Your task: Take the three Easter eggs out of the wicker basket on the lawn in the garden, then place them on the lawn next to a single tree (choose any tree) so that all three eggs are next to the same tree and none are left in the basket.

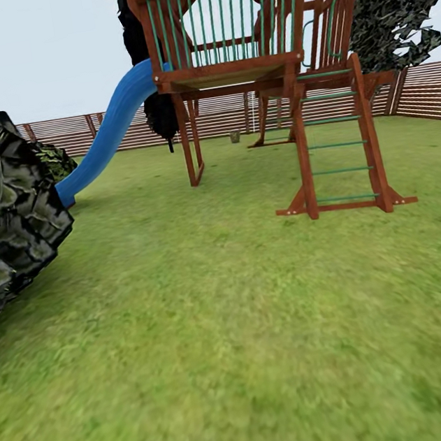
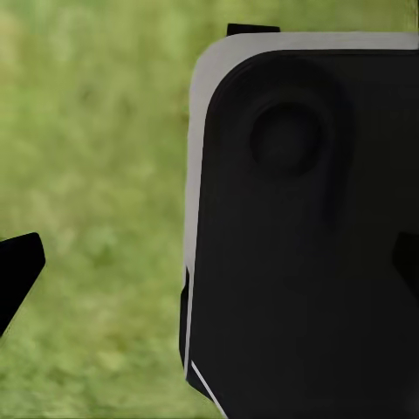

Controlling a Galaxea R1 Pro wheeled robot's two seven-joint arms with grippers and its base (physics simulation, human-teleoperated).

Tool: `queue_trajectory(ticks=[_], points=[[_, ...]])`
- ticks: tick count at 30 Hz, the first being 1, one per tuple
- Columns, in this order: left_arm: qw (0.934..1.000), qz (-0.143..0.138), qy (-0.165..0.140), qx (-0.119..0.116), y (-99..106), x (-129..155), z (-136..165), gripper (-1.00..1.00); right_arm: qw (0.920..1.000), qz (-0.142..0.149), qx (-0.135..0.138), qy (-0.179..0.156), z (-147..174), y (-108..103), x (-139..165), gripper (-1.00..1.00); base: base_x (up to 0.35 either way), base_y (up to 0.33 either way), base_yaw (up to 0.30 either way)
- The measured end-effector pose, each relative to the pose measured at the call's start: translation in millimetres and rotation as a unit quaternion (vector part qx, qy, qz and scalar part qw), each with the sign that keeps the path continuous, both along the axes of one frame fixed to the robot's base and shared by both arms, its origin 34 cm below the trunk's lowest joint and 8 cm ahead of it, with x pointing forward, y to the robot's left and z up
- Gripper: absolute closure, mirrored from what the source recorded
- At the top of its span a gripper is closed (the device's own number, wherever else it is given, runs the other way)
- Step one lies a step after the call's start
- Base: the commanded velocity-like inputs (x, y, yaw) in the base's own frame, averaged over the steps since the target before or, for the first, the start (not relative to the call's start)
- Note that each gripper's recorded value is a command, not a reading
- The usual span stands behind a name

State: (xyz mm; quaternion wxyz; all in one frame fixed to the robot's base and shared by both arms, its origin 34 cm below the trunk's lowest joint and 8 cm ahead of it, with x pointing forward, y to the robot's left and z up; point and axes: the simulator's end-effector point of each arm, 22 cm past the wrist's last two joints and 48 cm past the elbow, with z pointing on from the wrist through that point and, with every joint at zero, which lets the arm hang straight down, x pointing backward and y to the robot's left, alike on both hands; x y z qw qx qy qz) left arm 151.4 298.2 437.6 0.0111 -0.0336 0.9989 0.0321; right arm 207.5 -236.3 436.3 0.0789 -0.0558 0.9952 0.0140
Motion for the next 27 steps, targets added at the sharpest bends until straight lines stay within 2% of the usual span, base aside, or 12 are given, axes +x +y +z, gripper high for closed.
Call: queue_trajectory(ticks=[7, 12, 16, 22, 27], points=[[1.0000, 0.001, 0.000, 0.001, 0, 0, 0, -1.00, 1.0000, -0.001, 0.004, 0.001, 0, 6, 0, -1.00, 0.328, 0.080, 0.000], [1.0000, 0.001, 0.000, -0.004, -13, 0, -1, -1.00, 1.0000, 0.003, 0.004, 0.000, 0, 6, 0, -1.00, 0.327, 0.095, 0.000], [1.0000, 0.002, -0.001, -0.005, -14, 0, -1, -1.00, 1.0000, 0.004, 0.005, 0.000, 0, 6, 0, -1.00, 0.325, 0.107, 0.002], [1.0000, 0.002, -0.001, -0.004, -13, 1, -1, -1.00, 1.0000, 0.005, 0.007, 0.000, 0, 8, 0, -1.00, 0.323, 0.112, 0.174], [1.0000, 0.002, -0.001, -0.003, -12, 1, -1, -1.00, 1.0000, 0.004, 0.006, 0.000, 0, 6, 0, -1.00, 0.322, 0.115, 0.041]])
